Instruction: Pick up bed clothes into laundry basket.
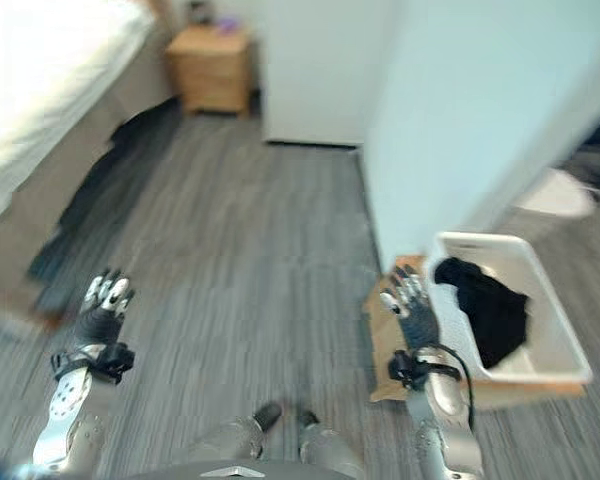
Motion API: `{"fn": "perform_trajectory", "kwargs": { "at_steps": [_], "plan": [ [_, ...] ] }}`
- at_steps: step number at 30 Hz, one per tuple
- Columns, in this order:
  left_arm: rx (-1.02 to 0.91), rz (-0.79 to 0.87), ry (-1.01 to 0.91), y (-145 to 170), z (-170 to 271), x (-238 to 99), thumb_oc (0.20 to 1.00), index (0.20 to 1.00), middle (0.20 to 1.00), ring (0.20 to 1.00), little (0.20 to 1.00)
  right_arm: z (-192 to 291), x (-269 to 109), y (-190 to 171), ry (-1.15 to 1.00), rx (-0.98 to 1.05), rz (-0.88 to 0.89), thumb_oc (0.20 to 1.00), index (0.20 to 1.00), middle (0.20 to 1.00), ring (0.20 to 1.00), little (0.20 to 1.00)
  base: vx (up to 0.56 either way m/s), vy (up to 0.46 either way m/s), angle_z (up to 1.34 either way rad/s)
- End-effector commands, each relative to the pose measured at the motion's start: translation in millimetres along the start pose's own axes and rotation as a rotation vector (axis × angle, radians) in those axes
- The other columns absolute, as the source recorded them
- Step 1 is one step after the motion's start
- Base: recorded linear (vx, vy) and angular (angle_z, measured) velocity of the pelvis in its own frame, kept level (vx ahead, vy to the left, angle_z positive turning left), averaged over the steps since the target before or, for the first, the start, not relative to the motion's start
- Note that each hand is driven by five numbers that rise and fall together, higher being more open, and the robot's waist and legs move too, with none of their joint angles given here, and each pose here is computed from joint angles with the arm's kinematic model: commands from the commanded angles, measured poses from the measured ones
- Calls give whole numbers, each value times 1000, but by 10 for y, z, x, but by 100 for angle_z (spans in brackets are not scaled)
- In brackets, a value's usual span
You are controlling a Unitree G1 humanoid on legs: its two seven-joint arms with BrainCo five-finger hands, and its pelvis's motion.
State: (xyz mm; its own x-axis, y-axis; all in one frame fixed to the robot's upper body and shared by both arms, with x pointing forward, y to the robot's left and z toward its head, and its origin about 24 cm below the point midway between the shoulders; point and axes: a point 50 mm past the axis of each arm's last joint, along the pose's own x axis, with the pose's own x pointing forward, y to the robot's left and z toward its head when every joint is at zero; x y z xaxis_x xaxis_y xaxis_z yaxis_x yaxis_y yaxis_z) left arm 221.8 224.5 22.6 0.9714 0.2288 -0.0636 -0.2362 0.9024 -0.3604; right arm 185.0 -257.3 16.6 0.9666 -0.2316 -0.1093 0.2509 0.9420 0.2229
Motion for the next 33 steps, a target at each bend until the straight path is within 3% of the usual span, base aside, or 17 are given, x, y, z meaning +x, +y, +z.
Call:
{"fn": "perform_trajectory", "kwargs": {
  "at_steps": [1, 6, 14, 21, 33],
  "plan": [
    [-56, 43, -102, 121, 153, -259, 1000, 1000, 1000, 1000, 1000, 490, 111, 135, -237, 51, 85, 1000, 1000, 1000, 1000, 1000, -173, -606, 184],
    [-15, 43, 21, 204, -39, -355, 1000, 1000, 1000, 1000, 1000, 370, 21, 44, -187, 79, 36, 1000, 1000, 1000, 1000, 1000, -221, -359, 204],
    [70, -14, -10, 137, 75, -332, 1000, 1000, 1000, 1000, 1000, 129, -51, 211, -92, 104, 87, 1000, 1000, 1000, 1000, 1000, -88, 51, 171],
    [104, 125, 26, 339, 0, -482, 1000, 1000, 1000, 1000, 1000, 149, 9, 371, -93, 32, 124, 1000, 1000, 1000, 1000, 1000, -47, 117, -11],
    [126, 110, 19, 314, 15, -446, 1000, 1000, 1000, 1000, 1000, 102, 8, 430, -75, 33, 139, 1000, 1000, 1000, 1000, 1000, -26, 24, -2]
  ]
}}
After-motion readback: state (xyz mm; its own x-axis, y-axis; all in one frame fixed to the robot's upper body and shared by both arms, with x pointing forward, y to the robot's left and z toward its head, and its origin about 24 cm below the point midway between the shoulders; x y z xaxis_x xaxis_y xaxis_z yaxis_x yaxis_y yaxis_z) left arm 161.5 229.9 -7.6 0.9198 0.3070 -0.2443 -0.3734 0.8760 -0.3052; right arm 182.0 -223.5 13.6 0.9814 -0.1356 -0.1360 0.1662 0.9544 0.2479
